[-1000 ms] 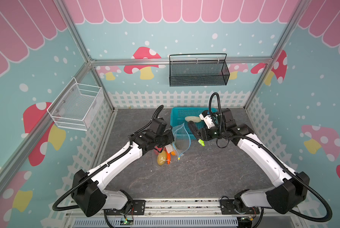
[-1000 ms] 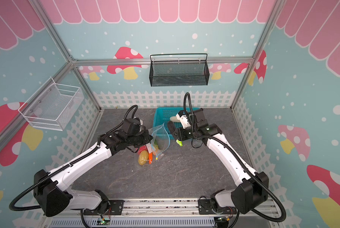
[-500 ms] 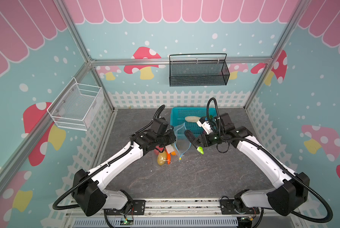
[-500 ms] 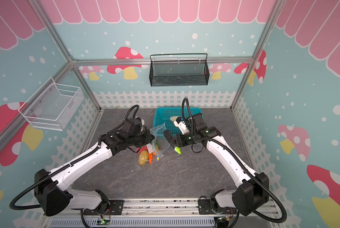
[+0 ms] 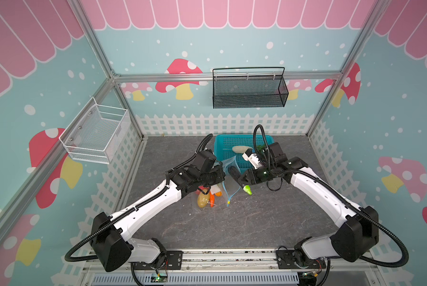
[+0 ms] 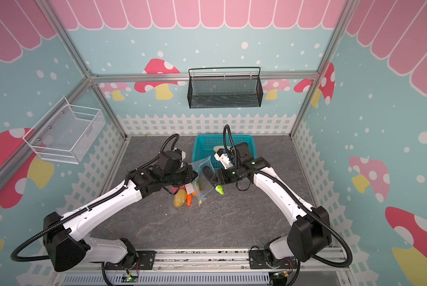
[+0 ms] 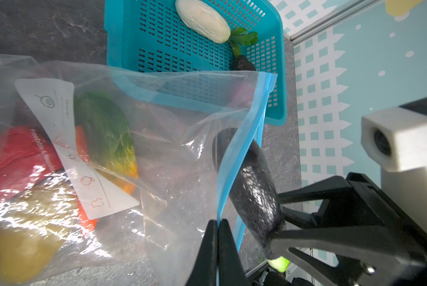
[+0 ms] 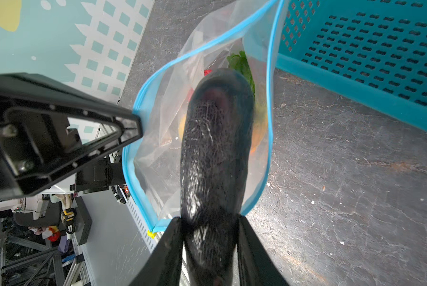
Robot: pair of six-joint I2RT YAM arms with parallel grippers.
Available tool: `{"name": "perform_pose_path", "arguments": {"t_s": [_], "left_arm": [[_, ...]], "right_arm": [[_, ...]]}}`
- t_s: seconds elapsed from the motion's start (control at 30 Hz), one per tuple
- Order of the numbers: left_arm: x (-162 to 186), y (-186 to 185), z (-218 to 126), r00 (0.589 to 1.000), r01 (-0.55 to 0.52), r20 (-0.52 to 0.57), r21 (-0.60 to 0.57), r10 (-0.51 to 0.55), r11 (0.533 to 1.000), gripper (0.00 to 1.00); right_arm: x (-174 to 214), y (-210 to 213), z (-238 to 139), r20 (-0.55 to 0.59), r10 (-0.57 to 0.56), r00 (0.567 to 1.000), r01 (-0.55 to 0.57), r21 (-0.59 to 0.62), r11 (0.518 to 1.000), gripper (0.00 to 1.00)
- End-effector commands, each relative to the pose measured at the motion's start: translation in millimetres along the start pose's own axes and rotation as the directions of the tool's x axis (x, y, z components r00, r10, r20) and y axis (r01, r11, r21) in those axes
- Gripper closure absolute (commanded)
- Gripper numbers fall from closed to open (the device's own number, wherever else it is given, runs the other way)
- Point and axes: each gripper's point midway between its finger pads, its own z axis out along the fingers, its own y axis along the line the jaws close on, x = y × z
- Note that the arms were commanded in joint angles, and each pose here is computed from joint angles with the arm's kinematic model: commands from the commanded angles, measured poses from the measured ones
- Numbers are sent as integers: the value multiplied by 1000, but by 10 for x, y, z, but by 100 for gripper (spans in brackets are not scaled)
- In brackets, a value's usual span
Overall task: Place the food in the zip-top bag and seal the zipper
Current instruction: 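Carry the eggplant with the right gripper over the bag opening, then lower the eggplant into the bag and open the right gripper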
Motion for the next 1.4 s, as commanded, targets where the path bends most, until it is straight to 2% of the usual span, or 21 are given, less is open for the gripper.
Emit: {"name": "perform_pose_path", "arguments": {"t_s": [0.0,0.67,1.37], "left_arm": [[-80,-157,-121,999,-3,48,41,1,999,100],[-17,-178,-131,999,-7,51,53,4,999,100],[39,-137,-121,999,-3,51,68,-1,998,100]], "right_arm": [[-128,50,20,21,-5,1000,5,5,1000,64],[-252,26,253,-18,22,1000,-22,12,1000,64],[-446,69,345,57,113,992,-110,-50,993,60]]}}
